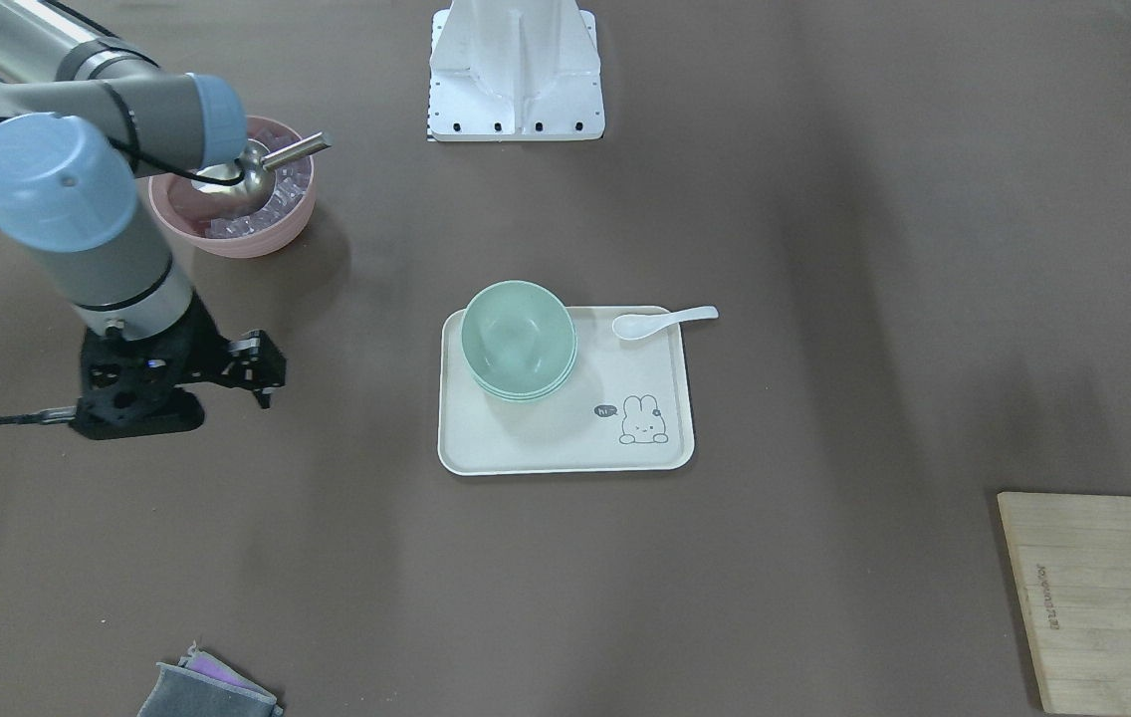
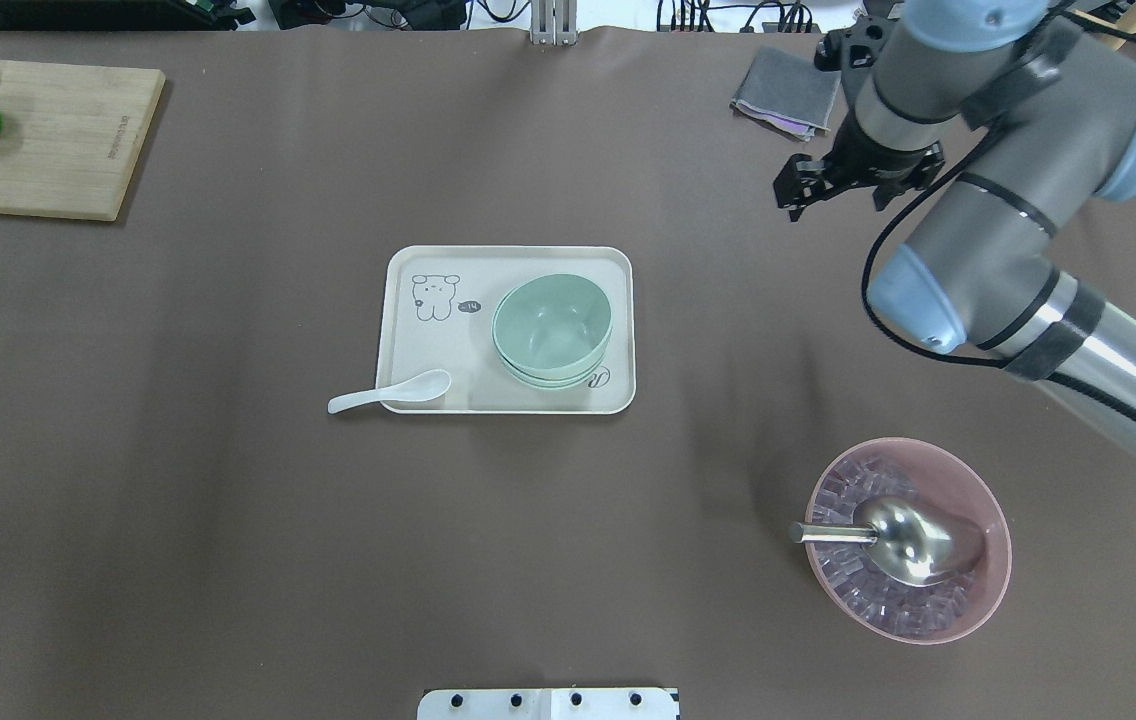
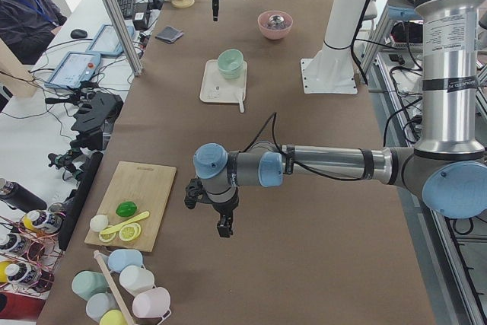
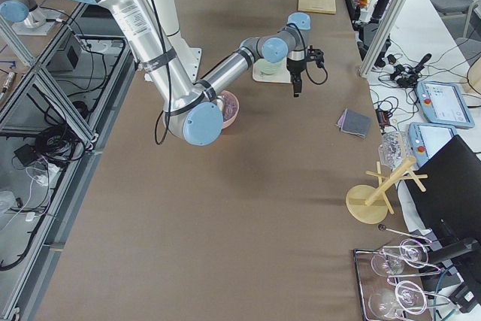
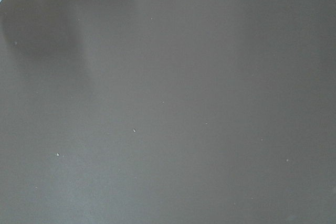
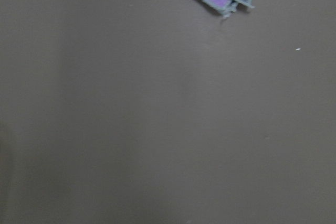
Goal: Stack green bowls together
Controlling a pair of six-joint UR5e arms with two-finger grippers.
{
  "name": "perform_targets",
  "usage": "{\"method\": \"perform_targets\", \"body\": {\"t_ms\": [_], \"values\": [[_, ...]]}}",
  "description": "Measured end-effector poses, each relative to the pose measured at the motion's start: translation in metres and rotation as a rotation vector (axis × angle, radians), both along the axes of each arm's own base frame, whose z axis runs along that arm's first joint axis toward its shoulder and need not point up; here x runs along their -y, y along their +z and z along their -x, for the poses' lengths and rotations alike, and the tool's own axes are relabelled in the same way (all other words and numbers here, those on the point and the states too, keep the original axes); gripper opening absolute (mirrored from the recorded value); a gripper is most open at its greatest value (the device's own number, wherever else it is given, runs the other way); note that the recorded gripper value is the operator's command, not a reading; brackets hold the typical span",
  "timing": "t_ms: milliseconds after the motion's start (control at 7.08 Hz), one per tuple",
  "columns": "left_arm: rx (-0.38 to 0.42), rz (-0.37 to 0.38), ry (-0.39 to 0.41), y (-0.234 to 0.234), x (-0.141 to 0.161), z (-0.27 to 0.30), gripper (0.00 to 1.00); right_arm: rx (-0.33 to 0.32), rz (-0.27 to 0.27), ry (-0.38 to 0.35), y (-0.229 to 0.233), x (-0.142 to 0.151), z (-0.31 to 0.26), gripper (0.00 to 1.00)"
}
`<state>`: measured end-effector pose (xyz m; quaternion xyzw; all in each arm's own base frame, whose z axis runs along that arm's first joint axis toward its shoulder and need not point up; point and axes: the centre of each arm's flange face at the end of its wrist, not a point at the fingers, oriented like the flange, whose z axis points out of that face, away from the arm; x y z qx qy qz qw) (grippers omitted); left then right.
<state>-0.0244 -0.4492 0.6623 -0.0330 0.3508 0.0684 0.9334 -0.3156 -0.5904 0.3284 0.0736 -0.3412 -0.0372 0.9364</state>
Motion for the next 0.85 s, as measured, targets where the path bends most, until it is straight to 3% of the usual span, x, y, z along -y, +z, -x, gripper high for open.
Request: {"method": "perform_targets", "body": {"t_ms": [283, 424, 565, 848], "values": [[-0.004, -0.001, -0.039, -0.001, 0.000, 0.017, 0.98, -0.053, -0.016, -0.078, 0.091, 0.010, -0.105, 1.00], [-0.005, 0.000, -0.055, -0.001, -0.001, 0.024, 0.98, -0.073, -0.014, -0.118, 0.147, -0.003, -0.167, 1.00], [-0.006, 0.000, -0.063, -0.001, -0.003, 0.027, 0.98, -0.095, -0.006, -0.150, 0.200, -0.031, -0.225, 1.00], [-0.005, -0.016, -0.067, -0.008, -0.004, 0.030, 0.98, -0.119, 0.061, -0.148, 0.272, -0.109, -0.298, 1.00]]}}
